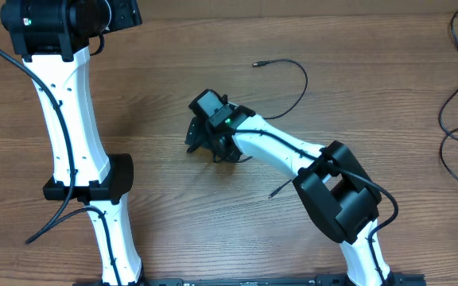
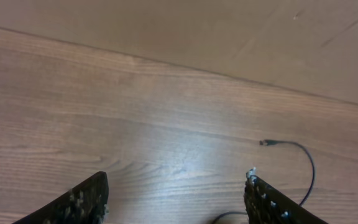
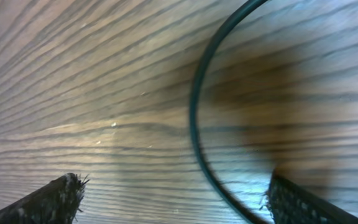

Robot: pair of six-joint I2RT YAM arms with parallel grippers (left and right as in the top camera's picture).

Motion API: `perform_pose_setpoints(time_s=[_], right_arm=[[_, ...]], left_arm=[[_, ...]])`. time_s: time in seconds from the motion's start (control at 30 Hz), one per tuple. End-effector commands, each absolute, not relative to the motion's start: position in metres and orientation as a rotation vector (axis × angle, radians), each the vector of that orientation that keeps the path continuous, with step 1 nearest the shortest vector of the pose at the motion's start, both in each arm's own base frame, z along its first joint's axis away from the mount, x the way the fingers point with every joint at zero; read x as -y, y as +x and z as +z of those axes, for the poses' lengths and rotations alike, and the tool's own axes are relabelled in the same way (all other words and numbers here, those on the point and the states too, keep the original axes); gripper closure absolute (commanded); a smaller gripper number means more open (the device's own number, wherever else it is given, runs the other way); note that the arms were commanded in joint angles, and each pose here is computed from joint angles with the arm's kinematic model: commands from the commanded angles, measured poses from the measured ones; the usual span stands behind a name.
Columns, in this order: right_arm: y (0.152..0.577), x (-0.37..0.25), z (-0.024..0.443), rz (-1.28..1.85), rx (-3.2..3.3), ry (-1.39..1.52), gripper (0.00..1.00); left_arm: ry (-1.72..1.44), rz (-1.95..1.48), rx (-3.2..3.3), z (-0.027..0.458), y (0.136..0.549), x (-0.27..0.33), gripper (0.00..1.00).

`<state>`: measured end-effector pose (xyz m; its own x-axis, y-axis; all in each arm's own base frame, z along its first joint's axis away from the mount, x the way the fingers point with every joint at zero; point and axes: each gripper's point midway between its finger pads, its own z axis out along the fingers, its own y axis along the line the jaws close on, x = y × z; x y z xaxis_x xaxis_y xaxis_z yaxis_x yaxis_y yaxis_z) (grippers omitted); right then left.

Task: Untangle cables
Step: 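Reposition the right gripper over the remaining cable and lower toward it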

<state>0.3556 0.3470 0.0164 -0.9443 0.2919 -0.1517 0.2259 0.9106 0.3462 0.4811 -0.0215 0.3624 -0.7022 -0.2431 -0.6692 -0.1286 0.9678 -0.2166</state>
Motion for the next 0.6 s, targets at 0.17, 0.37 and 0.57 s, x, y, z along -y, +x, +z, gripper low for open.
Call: perform_pose_setpoints(time_s=[0.17,0.37,0.57], right_arm=[[0.335,-0.331,-0.047,0.287,-2.954,0.374,0.08],[0.329,-0.326,-0.064,0.216,-2.986,-0.172,0.02],[0.314,-0.323,-0.065,0.181,-2.842,-1.053,0.0]], left_arm=[[-0.168,-0.119,-2.375,0.367,0.467,0.017,0.31],[-0.156,-0.112,-2.376,0.367,0.467,0.016,0.3],[-0.139,-0.106,-2.377,0.367,0.467,0.016,0.3]])
